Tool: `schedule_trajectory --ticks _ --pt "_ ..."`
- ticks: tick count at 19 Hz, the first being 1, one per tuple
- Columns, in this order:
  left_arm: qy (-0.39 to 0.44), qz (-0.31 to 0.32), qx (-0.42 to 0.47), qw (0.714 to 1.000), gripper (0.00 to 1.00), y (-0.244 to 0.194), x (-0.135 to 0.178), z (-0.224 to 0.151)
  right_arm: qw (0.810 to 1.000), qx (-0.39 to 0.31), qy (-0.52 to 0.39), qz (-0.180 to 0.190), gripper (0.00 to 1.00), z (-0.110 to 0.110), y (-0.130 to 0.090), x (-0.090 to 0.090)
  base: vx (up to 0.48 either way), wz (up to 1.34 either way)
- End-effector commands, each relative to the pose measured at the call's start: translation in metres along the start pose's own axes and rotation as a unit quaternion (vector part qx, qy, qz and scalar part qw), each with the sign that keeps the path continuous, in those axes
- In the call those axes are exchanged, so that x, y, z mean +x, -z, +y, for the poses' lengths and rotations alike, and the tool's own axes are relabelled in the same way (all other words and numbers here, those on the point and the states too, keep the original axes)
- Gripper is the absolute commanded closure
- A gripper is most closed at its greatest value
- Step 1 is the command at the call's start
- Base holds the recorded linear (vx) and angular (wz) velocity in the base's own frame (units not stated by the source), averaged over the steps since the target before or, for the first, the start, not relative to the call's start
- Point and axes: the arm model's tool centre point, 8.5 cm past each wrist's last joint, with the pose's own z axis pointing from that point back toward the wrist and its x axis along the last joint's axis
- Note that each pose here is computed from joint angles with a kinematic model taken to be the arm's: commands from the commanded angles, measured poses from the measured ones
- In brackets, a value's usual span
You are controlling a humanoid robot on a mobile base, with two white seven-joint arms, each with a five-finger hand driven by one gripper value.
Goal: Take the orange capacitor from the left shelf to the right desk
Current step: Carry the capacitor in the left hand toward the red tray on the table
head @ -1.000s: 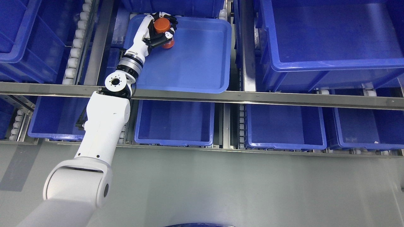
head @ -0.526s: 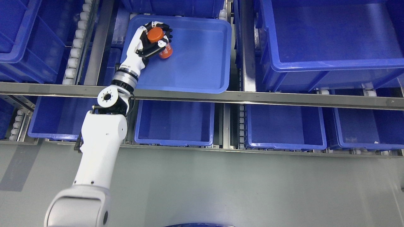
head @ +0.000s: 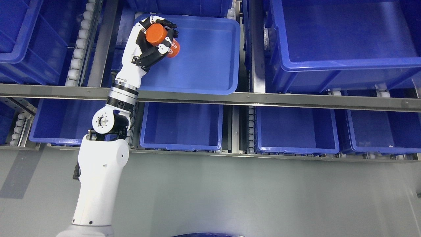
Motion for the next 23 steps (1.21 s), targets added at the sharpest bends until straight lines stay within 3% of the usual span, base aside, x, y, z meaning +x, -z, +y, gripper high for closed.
schedule_trajectory --ticks 1,5,13,23 --pt "0.020 -0.081 -0.046 0.995 0.99 -0.012 0.049 -0.030 1.000 -0.008 0.004 -0.016 0.00 -0.011 0.000 0.012 -0.088 -0.01" --pt "0.033 -0.119 -0.067 0.990 0.99 -0.013 0.057 -0.036 1.000 -0.008 0.003 -0.016 0.00 -0.011 0.000 0.012 -0.136 0.00" --pt "-0.009 -0.088 -0.138 0.986 0.98 -0.020 0.032 -0.097 1.000 -0.008 0.003 -0.016 0.00 -0.011 0.000 0.012 -0.197 -0.11" --pt "-0.027 -0.082 -0.163 0.983 0.98 -0.020 0.027 -0.124 1.000 -0.008 0.003 -0.016 0.00 -0.011 0.000 0.012 -0.027 -0.92"
